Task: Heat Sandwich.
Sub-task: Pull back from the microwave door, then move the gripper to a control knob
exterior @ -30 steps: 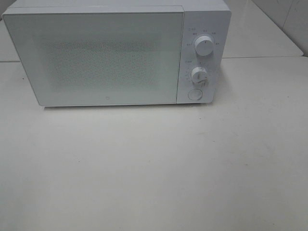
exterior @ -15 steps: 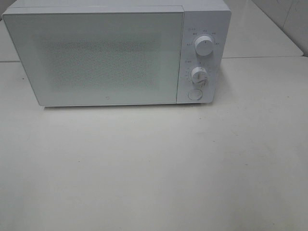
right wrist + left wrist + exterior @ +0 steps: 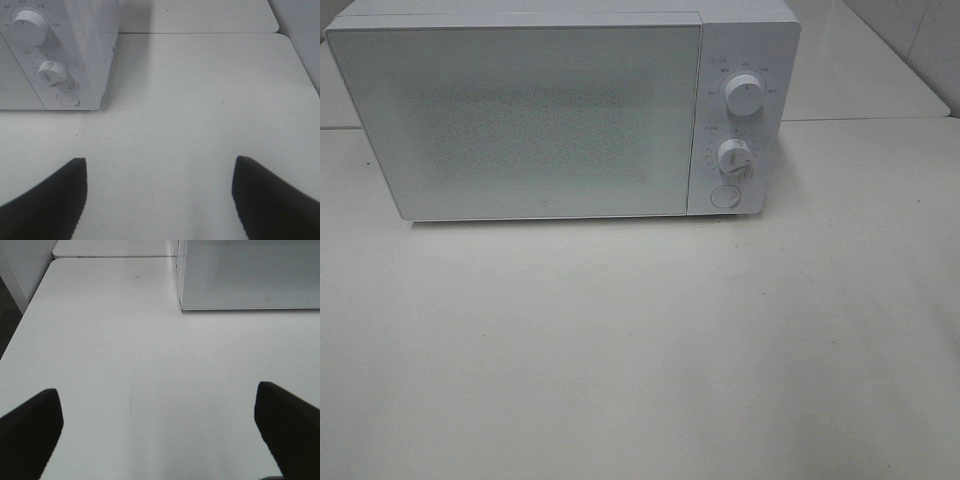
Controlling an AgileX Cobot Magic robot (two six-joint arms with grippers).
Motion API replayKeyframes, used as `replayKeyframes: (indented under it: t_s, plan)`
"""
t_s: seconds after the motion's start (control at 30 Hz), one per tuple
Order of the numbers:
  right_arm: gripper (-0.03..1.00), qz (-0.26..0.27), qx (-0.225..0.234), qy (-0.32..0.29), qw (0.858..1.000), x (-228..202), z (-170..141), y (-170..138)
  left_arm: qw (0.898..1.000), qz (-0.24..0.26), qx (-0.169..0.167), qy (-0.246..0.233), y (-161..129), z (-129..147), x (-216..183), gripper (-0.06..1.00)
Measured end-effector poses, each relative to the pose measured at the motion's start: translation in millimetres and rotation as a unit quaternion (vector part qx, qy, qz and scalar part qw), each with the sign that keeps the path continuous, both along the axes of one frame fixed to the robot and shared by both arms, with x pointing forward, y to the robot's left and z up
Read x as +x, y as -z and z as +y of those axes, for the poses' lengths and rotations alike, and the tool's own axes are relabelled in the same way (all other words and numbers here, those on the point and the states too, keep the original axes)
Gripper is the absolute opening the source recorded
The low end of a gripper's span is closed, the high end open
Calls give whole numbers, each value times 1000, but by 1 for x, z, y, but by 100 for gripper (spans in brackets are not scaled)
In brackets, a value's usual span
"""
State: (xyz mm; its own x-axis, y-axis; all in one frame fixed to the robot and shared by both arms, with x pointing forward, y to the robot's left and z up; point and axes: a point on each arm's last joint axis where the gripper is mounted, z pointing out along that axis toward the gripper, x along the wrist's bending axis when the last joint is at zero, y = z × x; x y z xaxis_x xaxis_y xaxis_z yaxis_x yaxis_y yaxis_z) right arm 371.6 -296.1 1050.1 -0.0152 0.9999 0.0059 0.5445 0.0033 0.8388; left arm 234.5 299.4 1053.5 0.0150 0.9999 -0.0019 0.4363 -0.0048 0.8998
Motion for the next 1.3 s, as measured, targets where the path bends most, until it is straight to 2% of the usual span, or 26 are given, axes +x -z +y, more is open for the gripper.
replayKeyframes:
  t_s: [0.67, 0.8, 0.93, 1.13, 1.3]
  plan:
    - [77, -38, 22, 13, 999, 69, 1, 26, 1000, 0, 0, 0, 0, 0, 0, 99]
    - [77, -64, 24, 13, 998, 84, 2, 33, 1000, 0, 0, 0, 0, 0, 0, 99]
    - [77, -95, 20, 11, 995, 90, 1, 44, 1000, 0, 0, 0, 0, 0, 0, 99]
    - [77, -109, 26, 12, 994, 90, 7, 65, 1000, 0, 0, 0, 0, 0, 0, 99]
    - [77, -122, 11, -5, 993, 89, 25, 82, 1000, 0, 0, 0, 0, 0, 0, 99]
